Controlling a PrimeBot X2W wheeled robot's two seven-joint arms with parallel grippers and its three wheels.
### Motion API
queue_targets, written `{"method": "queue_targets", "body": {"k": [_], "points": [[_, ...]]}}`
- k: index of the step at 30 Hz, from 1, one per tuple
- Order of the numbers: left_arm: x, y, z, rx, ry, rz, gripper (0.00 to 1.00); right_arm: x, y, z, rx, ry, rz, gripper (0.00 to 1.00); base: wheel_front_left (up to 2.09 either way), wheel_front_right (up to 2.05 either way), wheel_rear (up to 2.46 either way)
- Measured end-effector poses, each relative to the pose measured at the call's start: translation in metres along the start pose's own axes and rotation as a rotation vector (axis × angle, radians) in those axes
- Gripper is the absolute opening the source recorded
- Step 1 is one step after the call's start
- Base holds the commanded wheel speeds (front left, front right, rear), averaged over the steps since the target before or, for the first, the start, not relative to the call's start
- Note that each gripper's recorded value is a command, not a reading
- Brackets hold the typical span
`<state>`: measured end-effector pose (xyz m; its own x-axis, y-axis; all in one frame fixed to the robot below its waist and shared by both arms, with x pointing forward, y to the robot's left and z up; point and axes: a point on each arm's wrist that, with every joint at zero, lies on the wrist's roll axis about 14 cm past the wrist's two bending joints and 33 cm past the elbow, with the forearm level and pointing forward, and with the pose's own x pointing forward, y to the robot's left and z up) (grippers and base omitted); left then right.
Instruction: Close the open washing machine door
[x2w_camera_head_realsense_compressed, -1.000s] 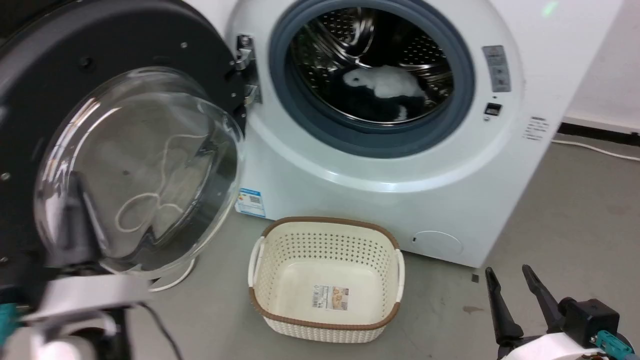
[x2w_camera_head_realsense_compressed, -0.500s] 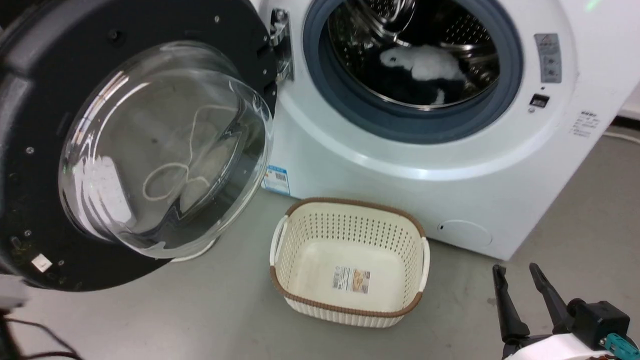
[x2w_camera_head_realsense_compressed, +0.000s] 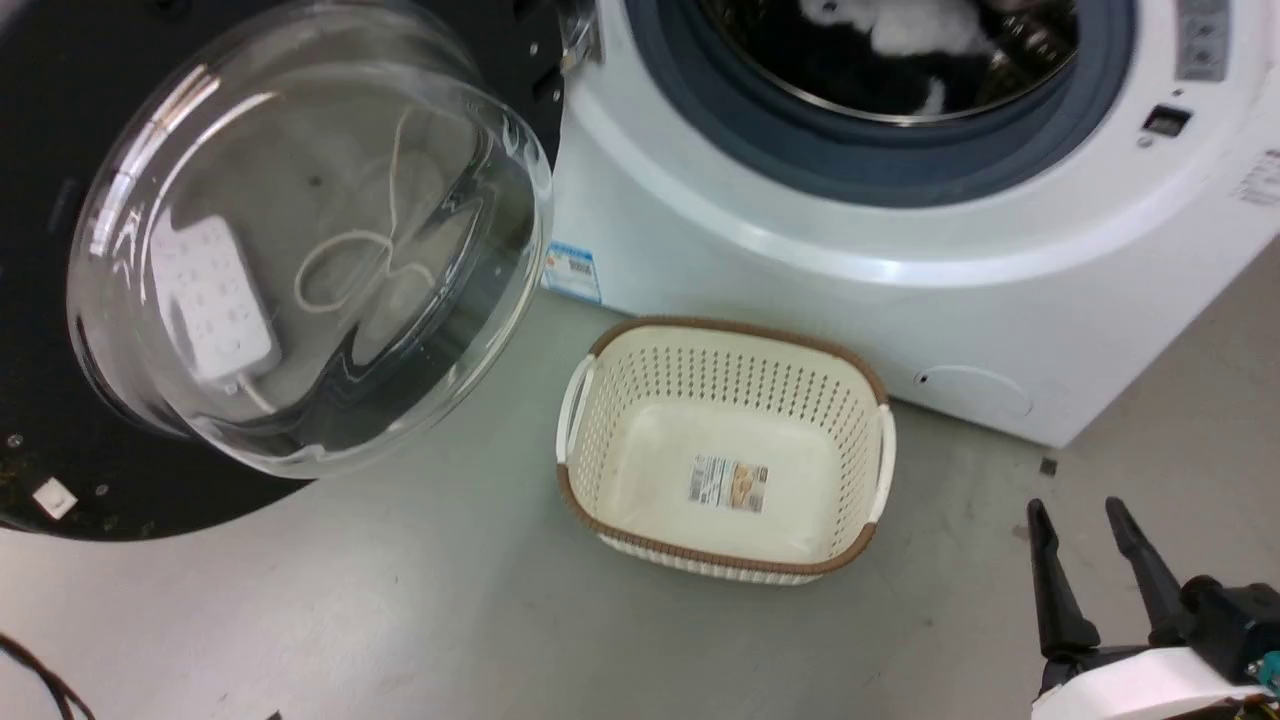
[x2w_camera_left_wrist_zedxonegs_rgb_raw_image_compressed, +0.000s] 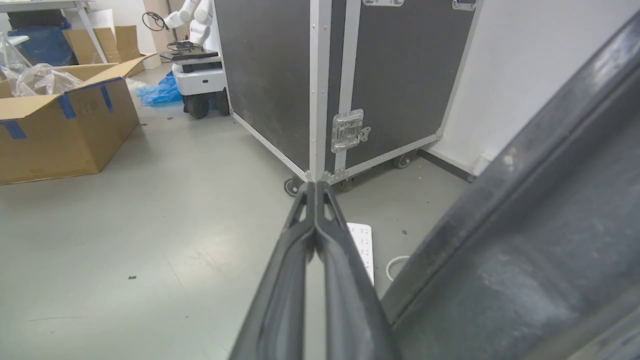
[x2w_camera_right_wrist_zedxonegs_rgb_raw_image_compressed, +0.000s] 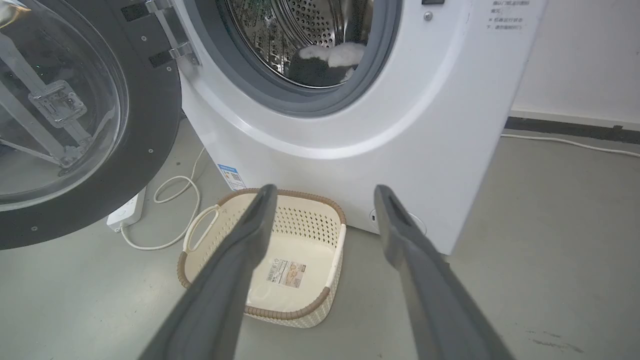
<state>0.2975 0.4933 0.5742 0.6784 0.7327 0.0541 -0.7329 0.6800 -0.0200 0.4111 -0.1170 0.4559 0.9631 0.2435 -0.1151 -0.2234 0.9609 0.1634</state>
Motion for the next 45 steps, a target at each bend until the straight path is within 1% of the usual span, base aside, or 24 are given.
{"method": "queue_targets", "body": {"k": [4, 6, 10, 12, 17, 23, 25, 27, 28, 33, 36, 39, 42, 45], "points": [[0.012, -0.017, -0.010, 0.021, 0.068, -0.070, 0.00, 0.007, -0.001, -0.004, 0.001, 0.013, 0.002, 1.00, 0.00, 0.00, 0.00], [0.014, -0.025, -0.018, 0.006, 0.118, -0.101, 0.00, 0.011, 0.001, -0.007, 0.004, 0.022, 0.009, 1.00, 0.00, 0.00, 0.00], [0.015, -0.027, -0.033, -0.034, 0.235, -0.132, 0.00, 0.016, 0.006, -0.010, 0.017, 0.026, 0.025, 1.00, 0.00, 0.00, 0.00], [0.010, -0.028, -0.043, -0.071, 0.318, -0.147, 0.00, 0.017, 0.008, -0.009, 0.027, 0.021, 0.031, 1.00, 0.00, 0.00, 0.00], [-0.008, -0.033, -0.052, -0.221, 0.476, -0.208, 0.00, 0.017, 0.018, -0.006, 0.055, -0.002, 0.055, 1.00, 0.00, 0.00, 0.00], [-0.047, -0.056, -0.054, -0.402, 0.644, -0.357, 0.00, 0.017, 0.034, -0.002, 0.094, -0.027, 0.094, 1.00, 0.00, 0.00, 0.00], [-0.063, -0.066, -0.053, -0.427, 0.688, -0.417, 0.00, 0.017, 0.039, -0.001, 0.105, -0.036, 0.106, 1.00, 0.00, 0.00, 0.00], [-0.080, -0.079, -0.048, -0.458, 0.720, -0.490, 0.00, 0.016, 0.043, 0.000, 0.115, -0.043, 0.116, 1.00, 0.00, 0.00, 0.00], [-0.110, -0.099, -0.045, -0.436, 0.784, -0.607, 0.00, 0.013, 0.048, 0.000, 0.128, -0.046, 0.127, 1.00, 0.00, 0.00, 0.00], [-0.171, -0.149, -0.030, -0.451, 0.856, -0.871, 0.00, 0.008, 0.057, -0.001, 0.143, -0.048, 0.144, 1.00, 0.00, 0.00, 0.00], [-0.209, -0.177, -0.020, -0.414, 0.889, -1.041, 0.00, 0.005, 0.056, 0.004, 0.154, -0.064, 0.139, 1.00, 0.00, 0.00, 0.00], [-0.244, -0.210, -0.008, -0.379, 0.901, -1.207, 0.00, 0.002, 0.048, 0.007, 0.168, -0.079, 0.113, 1.00, 0.00, 0.00, 0.00], [-0.278, -0.248, 0.004, -0.349, 0.880, -1.375, 0.00, -0.003, 0.035, 0.008, 0.172, -0.087, 0.073, 1.00, 0.00, 0.00, 0.00], [-0.297, -0.281, 0.014, -0.314, 0.832, -1.488, 0.00, -0.010, 0.019, 0.010, 0.175, -0.100, 0.026, 1.00, 0.00, 0.00, 0.00]]}}
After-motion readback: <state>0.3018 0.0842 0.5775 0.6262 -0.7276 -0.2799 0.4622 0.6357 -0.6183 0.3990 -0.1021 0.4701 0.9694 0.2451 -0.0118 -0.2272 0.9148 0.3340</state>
